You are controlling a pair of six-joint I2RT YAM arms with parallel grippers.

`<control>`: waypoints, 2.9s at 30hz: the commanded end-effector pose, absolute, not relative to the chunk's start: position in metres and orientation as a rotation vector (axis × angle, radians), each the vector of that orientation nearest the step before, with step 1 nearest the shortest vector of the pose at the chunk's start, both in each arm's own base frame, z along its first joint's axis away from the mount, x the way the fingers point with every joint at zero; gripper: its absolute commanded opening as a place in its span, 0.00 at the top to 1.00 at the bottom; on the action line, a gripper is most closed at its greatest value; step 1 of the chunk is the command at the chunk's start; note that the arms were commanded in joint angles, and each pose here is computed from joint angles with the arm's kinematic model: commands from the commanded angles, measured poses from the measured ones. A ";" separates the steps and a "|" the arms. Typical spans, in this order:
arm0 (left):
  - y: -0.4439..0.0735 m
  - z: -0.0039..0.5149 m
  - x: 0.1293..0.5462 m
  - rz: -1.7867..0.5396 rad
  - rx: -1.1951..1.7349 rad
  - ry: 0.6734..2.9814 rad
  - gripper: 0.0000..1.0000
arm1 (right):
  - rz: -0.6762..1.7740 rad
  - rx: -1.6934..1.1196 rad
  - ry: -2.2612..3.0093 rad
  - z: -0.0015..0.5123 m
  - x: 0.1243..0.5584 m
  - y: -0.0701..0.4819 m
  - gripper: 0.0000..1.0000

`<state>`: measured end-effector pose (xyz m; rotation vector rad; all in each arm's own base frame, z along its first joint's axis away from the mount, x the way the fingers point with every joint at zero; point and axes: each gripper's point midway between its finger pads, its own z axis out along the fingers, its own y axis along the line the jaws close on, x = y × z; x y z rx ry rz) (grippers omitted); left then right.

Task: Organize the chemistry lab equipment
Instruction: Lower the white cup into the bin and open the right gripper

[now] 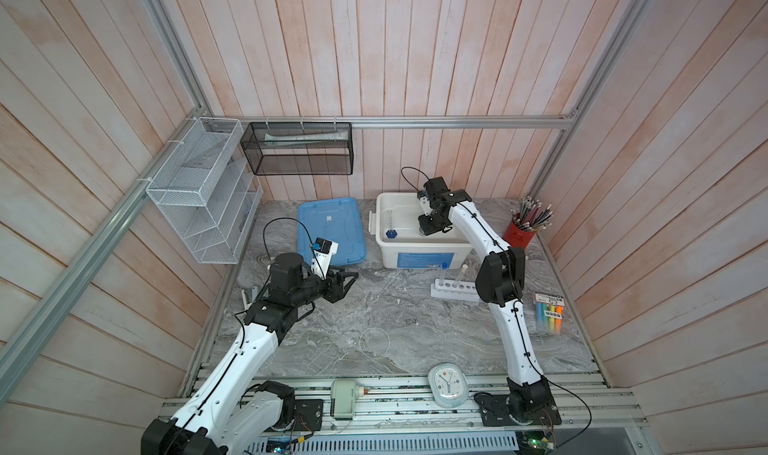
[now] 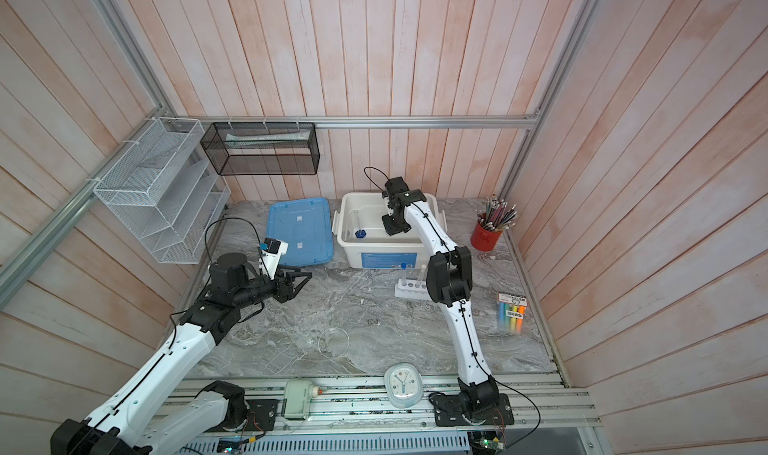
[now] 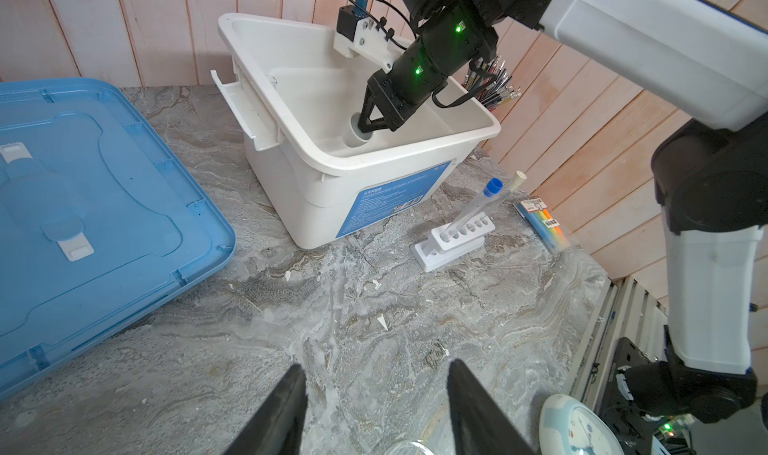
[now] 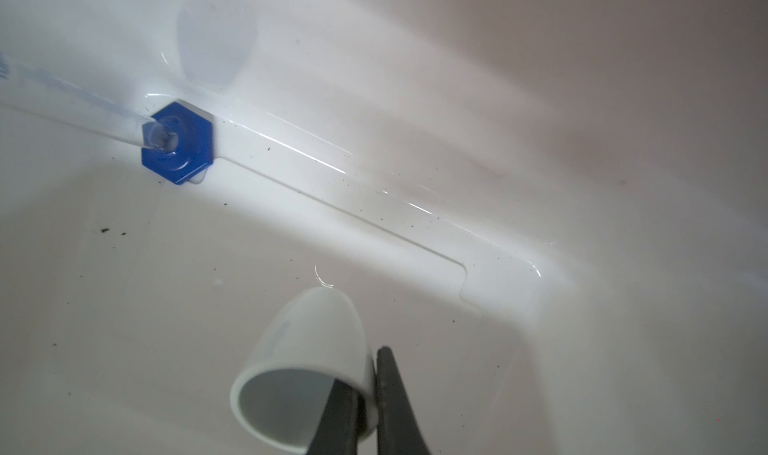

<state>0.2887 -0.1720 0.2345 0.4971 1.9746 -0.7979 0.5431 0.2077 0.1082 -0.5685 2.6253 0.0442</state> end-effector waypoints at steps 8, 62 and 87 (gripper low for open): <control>-0.168 0.253 0.284 -0.786 0.483 1.916 0.44 | 0.084 -0.603 2.659 0.105 0.534 0.207 1.00; -0.168 0.246 0.296 -0.767 0.471 1.964 0.44 | 0.085 -0.607 2.636 0.068 0.554 0.215 0.79; -0.167 0.255 0.287 -0.776 0.470 1.923 0.44 | 0.065 -0.567 2.469 0.173 0.554 0.213 0.68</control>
